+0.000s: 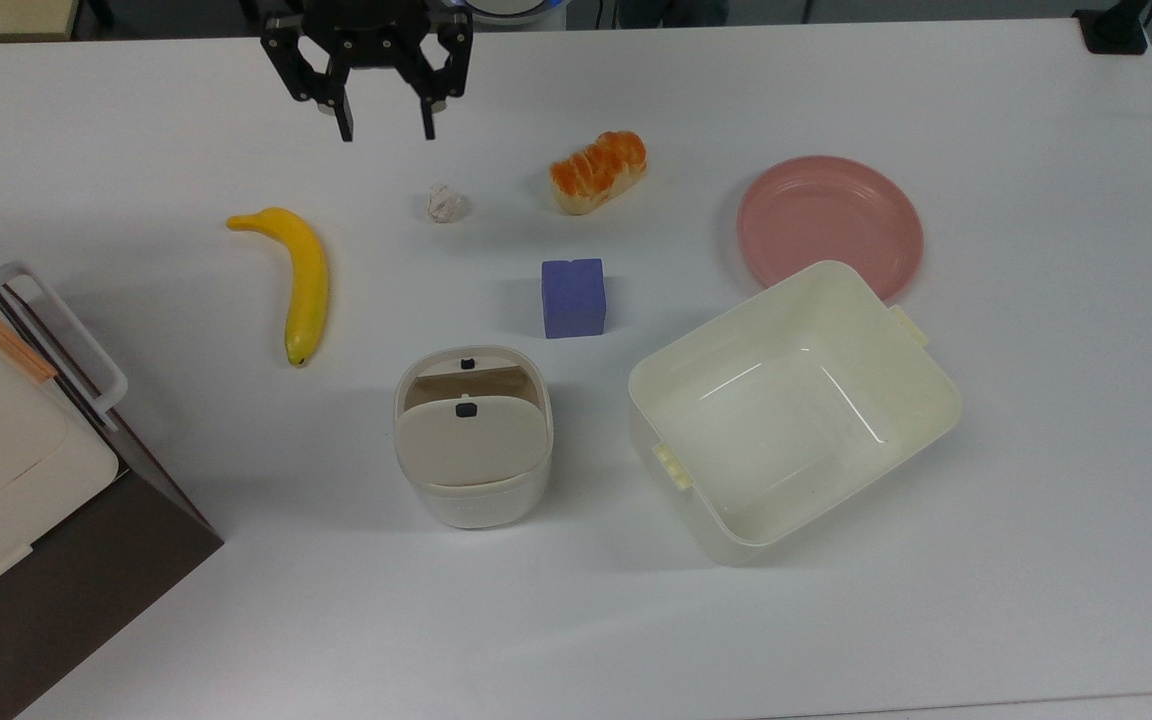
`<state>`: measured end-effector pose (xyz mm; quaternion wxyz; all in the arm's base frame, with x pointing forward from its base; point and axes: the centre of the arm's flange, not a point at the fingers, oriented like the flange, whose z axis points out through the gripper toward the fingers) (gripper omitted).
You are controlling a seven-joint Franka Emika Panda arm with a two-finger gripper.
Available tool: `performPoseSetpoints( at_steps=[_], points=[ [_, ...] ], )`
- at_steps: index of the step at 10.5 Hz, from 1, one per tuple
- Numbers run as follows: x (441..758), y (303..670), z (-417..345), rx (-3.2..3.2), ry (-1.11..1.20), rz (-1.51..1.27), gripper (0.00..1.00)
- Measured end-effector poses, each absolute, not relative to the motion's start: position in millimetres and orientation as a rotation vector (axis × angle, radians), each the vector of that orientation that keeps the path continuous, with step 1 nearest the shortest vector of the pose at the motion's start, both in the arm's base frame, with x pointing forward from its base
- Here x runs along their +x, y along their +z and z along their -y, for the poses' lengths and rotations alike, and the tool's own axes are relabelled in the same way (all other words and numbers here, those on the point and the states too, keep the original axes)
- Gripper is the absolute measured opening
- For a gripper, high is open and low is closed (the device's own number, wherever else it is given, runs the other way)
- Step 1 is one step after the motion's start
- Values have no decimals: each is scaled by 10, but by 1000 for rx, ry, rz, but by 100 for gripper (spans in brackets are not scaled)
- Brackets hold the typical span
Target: Open the trash can
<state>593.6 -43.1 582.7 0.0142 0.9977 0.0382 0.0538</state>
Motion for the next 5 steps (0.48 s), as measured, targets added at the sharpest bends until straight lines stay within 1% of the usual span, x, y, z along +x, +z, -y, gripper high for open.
performPoseSetpoints(
  at_steps=[2, 3, 5],
  points=[
    [5934, 5827, 422, 3128, 171, -90, 96],
    [5930, 5833, 425, 3136, 173, -76, 100],
    [5908, 5831, 422, 3144, 152, -66, 100]
  ],
)
